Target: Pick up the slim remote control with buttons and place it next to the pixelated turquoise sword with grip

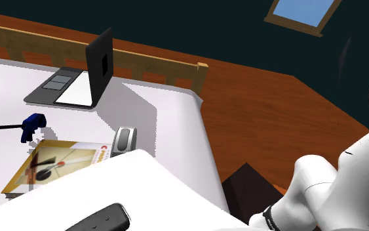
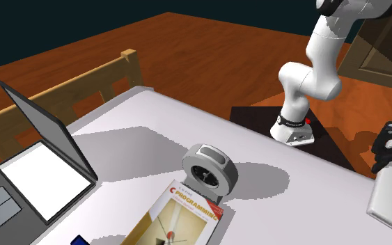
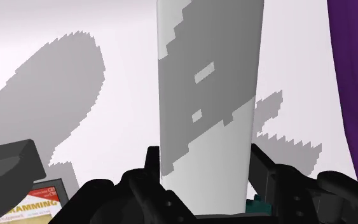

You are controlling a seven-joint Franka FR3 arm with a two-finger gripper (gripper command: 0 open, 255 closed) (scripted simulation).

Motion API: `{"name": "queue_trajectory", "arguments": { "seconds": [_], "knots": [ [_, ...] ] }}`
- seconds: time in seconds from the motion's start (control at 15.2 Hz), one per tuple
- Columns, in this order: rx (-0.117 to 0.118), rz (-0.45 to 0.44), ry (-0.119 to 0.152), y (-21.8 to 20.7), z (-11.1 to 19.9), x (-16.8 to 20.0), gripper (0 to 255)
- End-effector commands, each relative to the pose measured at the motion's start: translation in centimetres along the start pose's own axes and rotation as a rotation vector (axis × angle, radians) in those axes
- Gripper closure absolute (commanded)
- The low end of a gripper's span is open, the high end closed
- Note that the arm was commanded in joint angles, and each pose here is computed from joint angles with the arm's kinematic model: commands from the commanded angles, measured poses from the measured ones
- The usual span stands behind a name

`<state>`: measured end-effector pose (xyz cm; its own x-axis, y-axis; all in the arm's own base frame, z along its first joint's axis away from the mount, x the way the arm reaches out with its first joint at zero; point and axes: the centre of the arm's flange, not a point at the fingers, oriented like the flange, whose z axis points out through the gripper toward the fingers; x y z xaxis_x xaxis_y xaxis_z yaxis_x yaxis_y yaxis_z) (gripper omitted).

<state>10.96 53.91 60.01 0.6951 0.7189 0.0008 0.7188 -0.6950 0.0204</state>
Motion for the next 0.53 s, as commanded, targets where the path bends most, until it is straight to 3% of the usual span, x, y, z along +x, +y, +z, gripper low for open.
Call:
{"name": "queue_trajectory", "arguments": {
  "seconds": [0.0, 0.46],
  "knots": [
    [0.000, 0.002, 0.000, -2.5, -0.1, -0.2, 255],
    [0.000, 0.002, 0.000, -3.7, 3.1, -0.3, 255]
  ]
}}
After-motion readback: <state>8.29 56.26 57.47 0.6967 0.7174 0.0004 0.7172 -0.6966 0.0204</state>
